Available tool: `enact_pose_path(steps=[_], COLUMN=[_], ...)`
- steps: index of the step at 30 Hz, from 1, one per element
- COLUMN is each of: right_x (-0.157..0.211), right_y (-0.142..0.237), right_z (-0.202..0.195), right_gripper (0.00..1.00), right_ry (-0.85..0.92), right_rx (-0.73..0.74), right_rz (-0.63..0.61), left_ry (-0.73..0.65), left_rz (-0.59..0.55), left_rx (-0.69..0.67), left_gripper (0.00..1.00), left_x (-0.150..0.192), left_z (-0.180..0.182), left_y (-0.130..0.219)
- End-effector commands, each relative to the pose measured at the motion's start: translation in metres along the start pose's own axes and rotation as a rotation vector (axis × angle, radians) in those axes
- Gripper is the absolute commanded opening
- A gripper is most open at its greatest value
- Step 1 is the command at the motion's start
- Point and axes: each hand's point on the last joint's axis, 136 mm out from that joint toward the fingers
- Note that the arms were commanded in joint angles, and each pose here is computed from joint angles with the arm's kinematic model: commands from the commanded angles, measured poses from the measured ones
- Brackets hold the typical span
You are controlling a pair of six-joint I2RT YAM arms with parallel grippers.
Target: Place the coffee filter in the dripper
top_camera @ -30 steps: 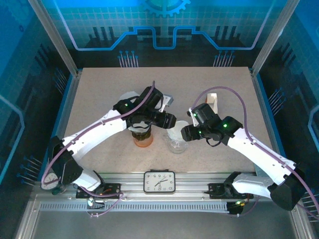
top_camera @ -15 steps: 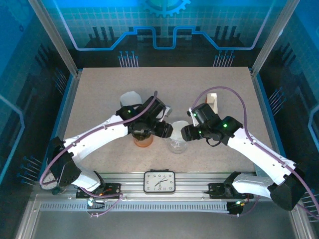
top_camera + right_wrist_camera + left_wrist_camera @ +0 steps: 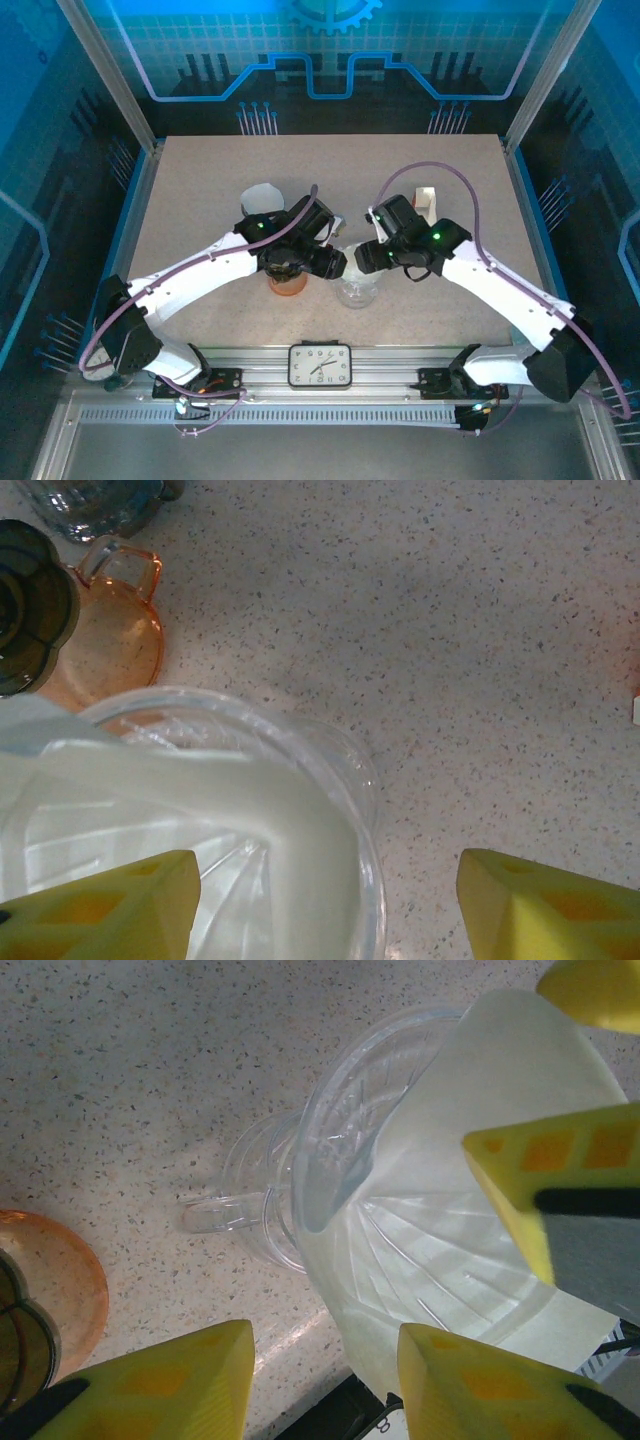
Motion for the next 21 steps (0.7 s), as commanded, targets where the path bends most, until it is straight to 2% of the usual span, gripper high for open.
enact_pose_path(steps=[1, 8, 21], right_x=[0.000, 0.007, 0.009], right_y=[-0.002, -0.018, -0.033], right_z=[-0.003, -0.007, -0.008], right_gripper=[0.70, 0.70, 0.70], right_ry=[0.037, 0.071, 0.102], right_rx=[0.022, 0.052, 0.070], right_rz=[0.038, 0.097, 0.130], left_ry=[-0.002, -0.005, -0.005], left_rz=[0.000, 0.003, 0.007], left_rx=[-0.008, -0.004, -0.004], left_gripper=[0.43, 0.43, 0.44], left_x=[0.000, 0.000, -0.001], left_z=[-0.001, -0.001, -0.001], left_y=[-0.001, -0.003, -0.007])
Point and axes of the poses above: each hand's point on the last joint's axis, 136 mm out from that joint toward the fingers, its own y axis back along the fingers, its own z axis along the line the jaws close on, x = y × z, and after that the axes turned 8 degrees about y, right-handed
